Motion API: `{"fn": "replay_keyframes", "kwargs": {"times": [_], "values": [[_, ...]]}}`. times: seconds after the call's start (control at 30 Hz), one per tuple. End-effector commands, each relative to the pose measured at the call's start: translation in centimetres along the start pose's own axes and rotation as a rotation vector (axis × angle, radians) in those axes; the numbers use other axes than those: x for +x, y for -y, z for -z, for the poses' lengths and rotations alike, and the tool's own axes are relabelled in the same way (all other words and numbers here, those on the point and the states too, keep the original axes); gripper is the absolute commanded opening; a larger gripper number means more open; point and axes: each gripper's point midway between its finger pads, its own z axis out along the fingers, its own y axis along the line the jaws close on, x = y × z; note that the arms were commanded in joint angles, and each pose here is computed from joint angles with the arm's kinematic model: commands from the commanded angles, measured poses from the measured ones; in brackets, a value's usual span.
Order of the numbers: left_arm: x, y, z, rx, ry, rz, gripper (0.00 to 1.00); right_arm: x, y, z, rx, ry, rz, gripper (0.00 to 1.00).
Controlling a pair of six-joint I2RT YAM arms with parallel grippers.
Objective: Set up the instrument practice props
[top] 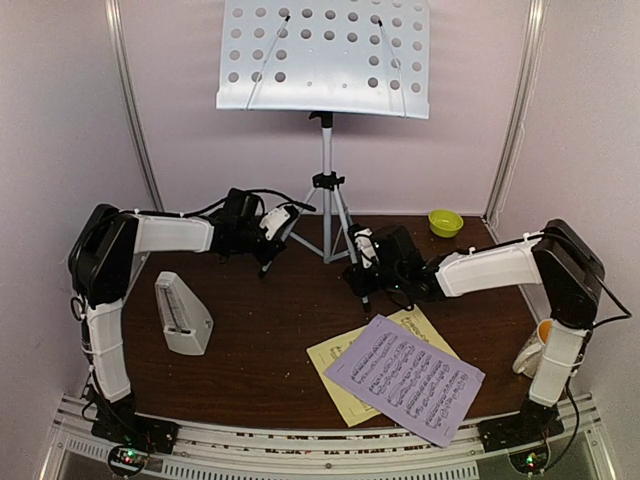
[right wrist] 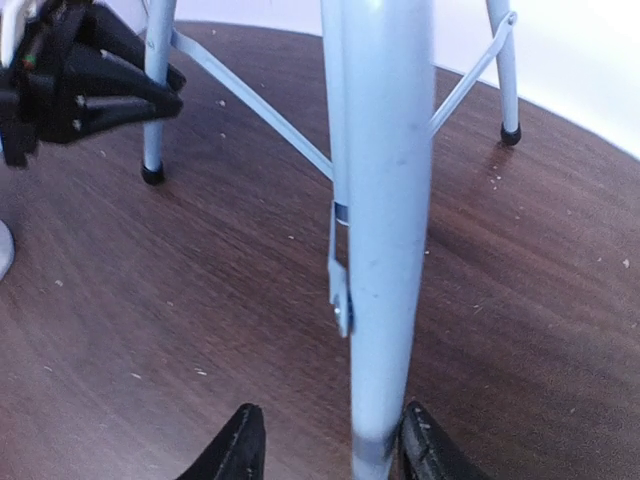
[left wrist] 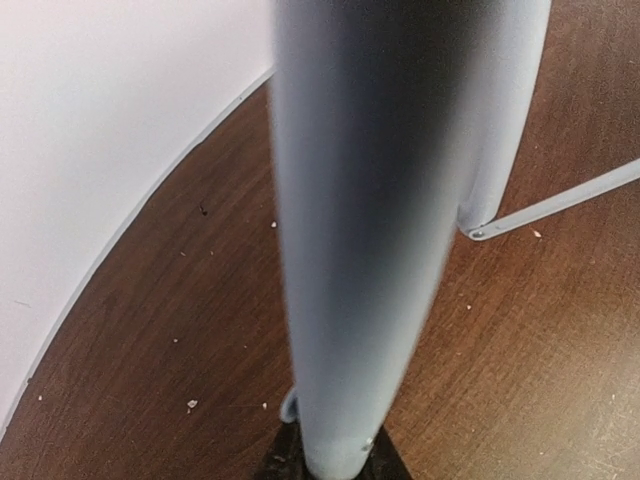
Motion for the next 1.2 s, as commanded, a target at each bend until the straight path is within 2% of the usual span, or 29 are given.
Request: {"fn": "replay_keyframes", "kwargs": {"times": [0.0,0.1,0.23,0.33,0.4,0.53,0.73,0.97,1.17], "values": [[-2.6,-2.1,2.0,-0.055,0.1,0.031,0.16,-3.7,-0.8,3.1,-0.031,0.098,-0.026,0.58],[-2.7,-2.1,2.3,-0.064,0.11,0.017,0.22,-3.9,-0.9,4.5,-0.05,0.102,-0.031,0.66],[-3.0,-2.2,2.8,-0.072,0.114,0.01,0.39,-2.5,-2.7,6.2,-0.117,0.049,0.007,0.66],[-3.1,-2.2,3.3,-0.078,0.123,0.011,0.53,0.2,-4.9,7.1,-0.181,-0.034,0.053,0.66],[-3.1,-2.2,3.6,-0.08,0.131,0.018,0.58,1.9,-6.5,7.6,-0.219,-0.092,0.06,0.65],[-3.1,-2.1,3.9,-0.081,0.139,0.029,0.61,6.9,-9.1,7.9,-0.255,-0.227,0.092,0.64],[-3.2,-2.4,4.1,-0.097,0.143,0.042,0.65,12.2,-9.9,6.8,-0.221,-0.371,0.085,0.61],[-3.4,-2.9,4.8,-0.129,0.157,0.061,0.69,16.4,-5.8,6.3,-0.028,-0.52,0.105,0.58],[-3.0,-3.1,5.2,-0.153,0.153,0.069,0.7,19.4,0.1,7.1,0.106,-0.634,0.061,0.55]]}}
